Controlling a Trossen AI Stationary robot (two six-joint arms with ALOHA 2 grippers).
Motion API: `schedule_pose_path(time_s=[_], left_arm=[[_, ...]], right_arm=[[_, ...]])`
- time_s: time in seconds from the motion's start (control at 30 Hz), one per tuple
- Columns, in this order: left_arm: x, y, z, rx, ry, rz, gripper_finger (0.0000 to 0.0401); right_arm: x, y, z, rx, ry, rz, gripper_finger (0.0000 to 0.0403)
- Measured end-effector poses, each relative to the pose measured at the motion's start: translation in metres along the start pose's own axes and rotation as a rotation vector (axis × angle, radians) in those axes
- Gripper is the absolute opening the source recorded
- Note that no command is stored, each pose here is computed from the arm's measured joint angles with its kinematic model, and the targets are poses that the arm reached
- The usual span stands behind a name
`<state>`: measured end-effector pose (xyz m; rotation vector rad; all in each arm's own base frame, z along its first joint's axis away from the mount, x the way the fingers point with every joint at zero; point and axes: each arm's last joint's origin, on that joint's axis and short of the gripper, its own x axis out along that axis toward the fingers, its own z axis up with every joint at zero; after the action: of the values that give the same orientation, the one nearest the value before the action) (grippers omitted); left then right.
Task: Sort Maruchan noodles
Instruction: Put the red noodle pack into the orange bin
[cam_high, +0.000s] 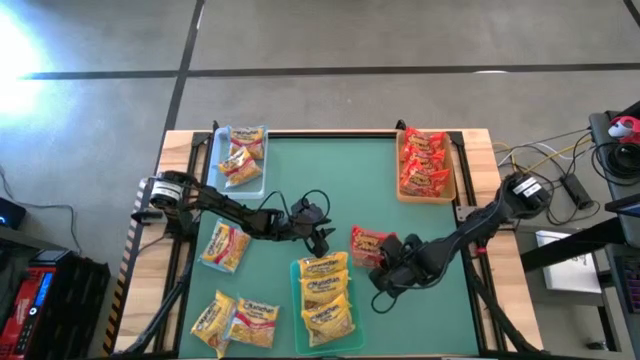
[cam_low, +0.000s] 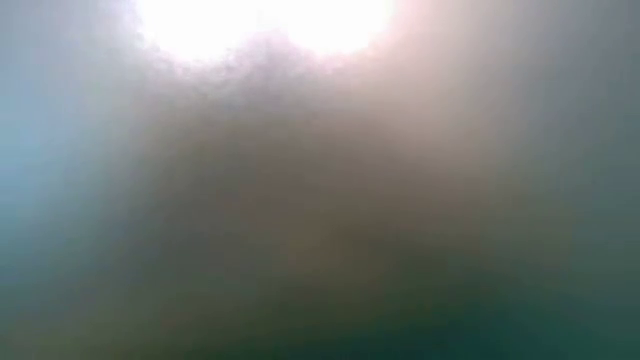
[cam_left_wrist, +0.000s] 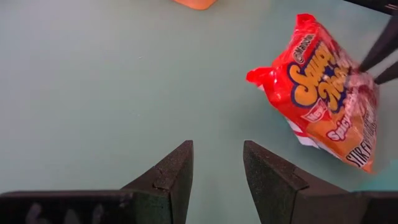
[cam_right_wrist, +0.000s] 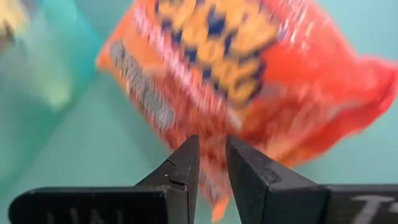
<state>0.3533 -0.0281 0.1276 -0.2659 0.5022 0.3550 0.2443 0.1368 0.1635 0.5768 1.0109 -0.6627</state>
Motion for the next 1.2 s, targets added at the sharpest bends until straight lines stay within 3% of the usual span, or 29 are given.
schedule_pose_path(time_s=[0.23,0.4,0.6,0.93,1.2], left_arm=[[0.000,0.000,0.000,0.004,0.000,0.001,0.0125],[0.000,0.000,0.000,0.005,0.000,0.001,0.0125],[0.000,0.000,0.000,0.011,0.000,0.001,0.0125],[0.000,0.000,-0.001,0.010,0.004,0.001,0.0125],[0.000,0.000,-0.001,0.005,0.001,-0.001,0.0125]], right_arm=[[0.009,-0.004,0.026,0.015,-0.113,-0.028,0.0068],[0.001,0.009,0.032,0.029,-0.043,0.115,0.0068],[-0.006,0.028,0.019,0.011,0.013,0.263,0.0068],[0.024,0.032,0.000,-0.002,0.078,0.175,0.0068],[0.047,0.024,0.017,-0.037,-0.060,0.052,0.0068]])
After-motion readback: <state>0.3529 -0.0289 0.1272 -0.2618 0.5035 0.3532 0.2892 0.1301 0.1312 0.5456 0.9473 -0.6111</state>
